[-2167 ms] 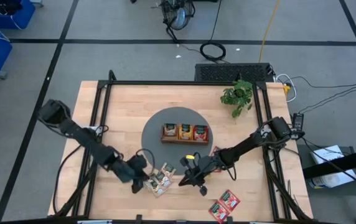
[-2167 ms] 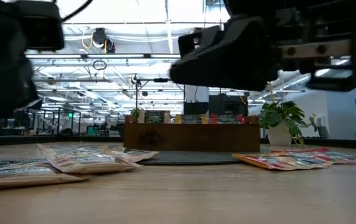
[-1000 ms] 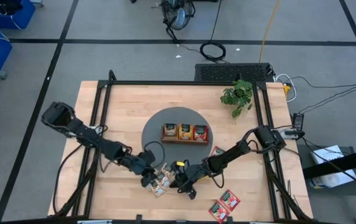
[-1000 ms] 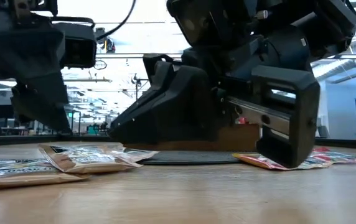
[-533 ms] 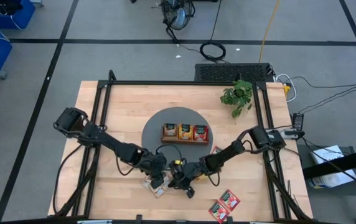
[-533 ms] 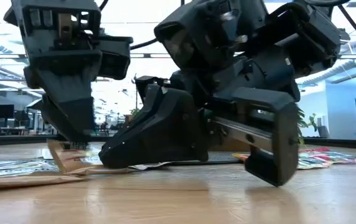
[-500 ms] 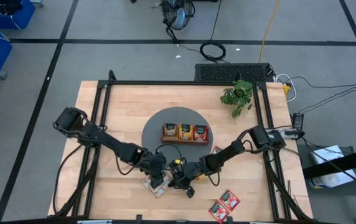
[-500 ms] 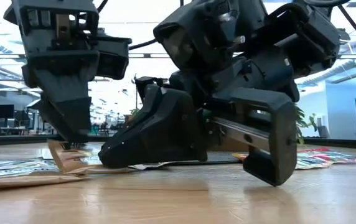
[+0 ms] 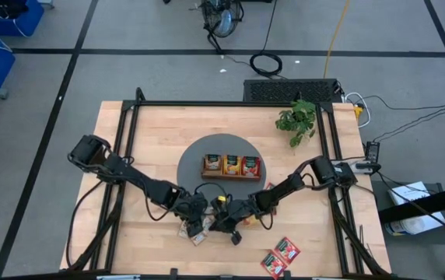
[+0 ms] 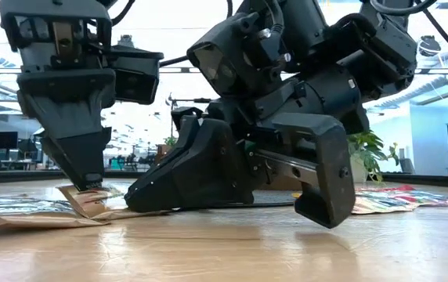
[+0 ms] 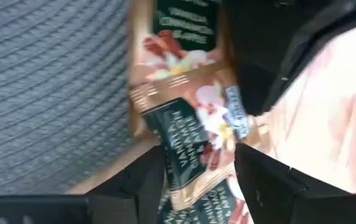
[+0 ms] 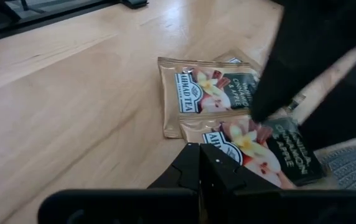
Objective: Pick & Place Tea
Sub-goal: Put the light brown tea sachet into the left section of the wooden organizer
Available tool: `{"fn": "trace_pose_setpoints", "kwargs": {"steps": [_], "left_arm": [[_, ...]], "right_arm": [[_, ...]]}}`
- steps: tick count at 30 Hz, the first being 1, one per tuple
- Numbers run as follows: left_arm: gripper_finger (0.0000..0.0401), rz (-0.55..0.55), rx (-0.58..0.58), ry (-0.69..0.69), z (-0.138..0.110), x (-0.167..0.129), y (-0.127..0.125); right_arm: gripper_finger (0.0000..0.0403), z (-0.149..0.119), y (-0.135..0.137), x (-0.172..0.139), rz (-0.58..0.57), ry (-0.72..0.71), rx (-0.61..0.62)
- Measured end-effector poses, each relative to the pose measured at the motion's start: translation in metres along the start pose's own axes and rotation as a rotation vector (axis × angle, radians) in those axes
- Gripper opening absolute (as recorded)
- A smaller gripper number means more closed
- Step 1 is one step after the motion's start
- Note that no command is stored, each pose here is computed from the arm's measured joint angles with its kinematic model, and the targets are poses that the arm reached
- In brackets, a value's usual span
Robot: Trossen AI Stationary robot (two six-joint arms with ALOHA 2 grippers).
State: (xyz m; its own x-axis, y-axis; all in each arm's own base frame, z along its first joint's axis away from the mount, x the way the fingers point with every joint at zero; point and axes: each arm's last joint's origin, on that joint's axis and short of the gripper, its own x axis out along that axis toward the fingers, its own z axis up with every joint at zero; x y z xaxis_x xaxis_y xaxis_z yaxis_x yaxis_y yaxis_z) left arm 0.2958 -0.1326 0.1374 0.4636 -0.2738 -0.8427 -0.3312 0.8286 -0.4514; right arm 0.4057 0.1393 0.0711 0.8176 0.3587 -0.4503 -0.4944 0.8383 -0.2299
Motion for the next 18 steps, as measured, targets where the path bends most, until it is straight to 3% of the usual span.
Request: {"fn": "trace_pose_setpoints", "kwargs": {"steps": [5, 14, 18], "left_arm": [[0.0173, 0.007, 0.013, -0.017, 0.0005, 0.0008, 0.0], [0.0016, -0.082, 0.081, -0.042, 0.0073, -0.0028, -0.0054], [0.0015, -0.094, 0.09, -0.039, 0.0075, -0.003, -0.0062]], "right_arm": [[0.0, -0.001, -0.0012, -0.0001, -0.002, 0.006, 0.018], [0.0, -0.0016, -0.0011, -0.0001, -0.002, 0.012, 0.021], [0.0, -0.0017, -0.001, -0.0001, -0.001, 0.013, 0.022]]}}
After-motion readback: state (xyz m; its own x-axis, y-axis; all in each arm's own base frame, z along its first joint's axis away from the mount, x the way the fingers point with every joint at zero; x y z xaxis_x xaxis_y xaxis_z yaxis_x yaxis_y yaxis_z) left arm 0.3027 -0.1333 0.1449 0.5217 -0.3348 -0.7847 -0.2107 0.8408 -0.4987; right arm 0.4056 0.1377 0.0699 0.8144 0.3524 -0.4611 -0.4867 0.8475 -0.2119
